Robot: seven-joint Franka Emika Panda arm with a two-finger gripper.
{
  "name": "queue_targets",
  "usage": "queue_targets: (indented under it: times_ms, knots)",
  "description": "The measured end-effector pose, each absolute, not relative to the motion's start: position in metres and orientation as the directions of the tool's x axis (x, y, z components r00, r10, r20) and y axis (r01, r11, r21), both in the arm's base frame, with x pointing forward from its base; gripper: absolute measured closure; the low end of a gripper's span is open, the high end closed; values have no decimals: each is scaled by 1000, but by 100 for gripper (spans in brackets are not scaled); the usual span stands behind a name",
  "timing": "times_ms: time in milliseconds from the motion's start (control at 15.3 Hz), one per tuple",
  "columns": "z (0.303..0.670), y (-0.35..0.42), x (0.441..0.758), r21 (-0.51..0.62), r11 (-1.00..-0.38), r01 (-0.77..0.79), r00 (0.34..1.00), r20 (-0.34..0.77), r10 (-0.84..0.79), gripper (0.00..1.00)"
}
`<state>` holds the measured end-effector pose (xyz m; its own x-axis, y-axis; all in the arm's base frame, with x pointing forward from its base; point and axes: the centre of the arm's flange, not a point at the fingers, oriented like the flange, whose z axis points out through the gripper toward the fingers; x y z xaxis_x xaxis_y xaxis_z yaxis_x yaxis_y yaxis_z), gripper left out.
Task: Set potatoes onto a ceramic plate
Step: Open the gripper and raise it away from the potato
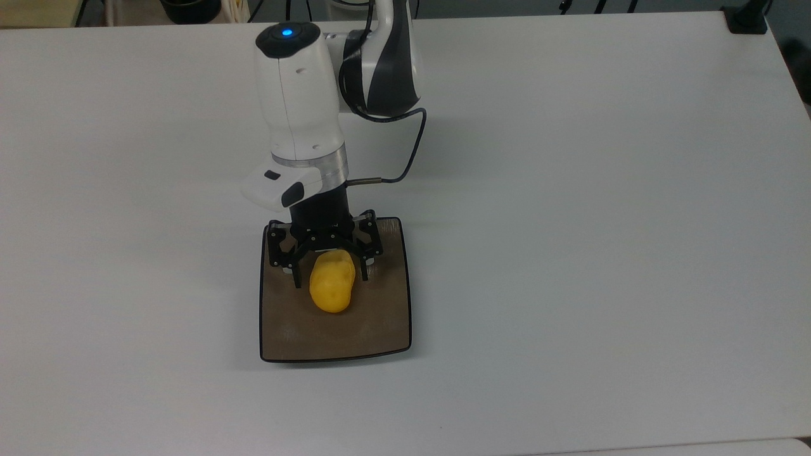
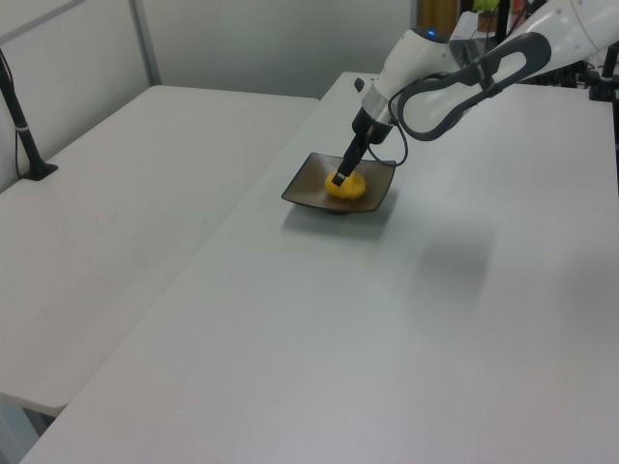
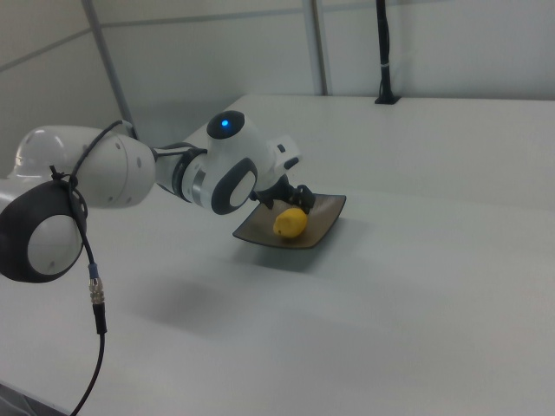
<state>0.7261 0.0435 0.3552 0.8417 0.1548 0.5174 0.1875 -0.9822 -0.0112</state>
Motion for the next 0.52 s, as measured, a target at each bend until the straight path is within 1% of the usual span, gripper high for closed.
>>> queue_targets:
  times_ms: [65, 196, 326, 522]
  knots:
    - [363, 44, 725, -13, -982, 190, 842, 516, 156, 0]
    - [385, 47, 719, -29, -978, 205, 866, 472, 167, 0]
    - [420, 48, 708, -47, -974, 220, 886, 428, 180, 0]
    - [480, 46, 680, -74, -968, 240, 916, 349, 200, 0]
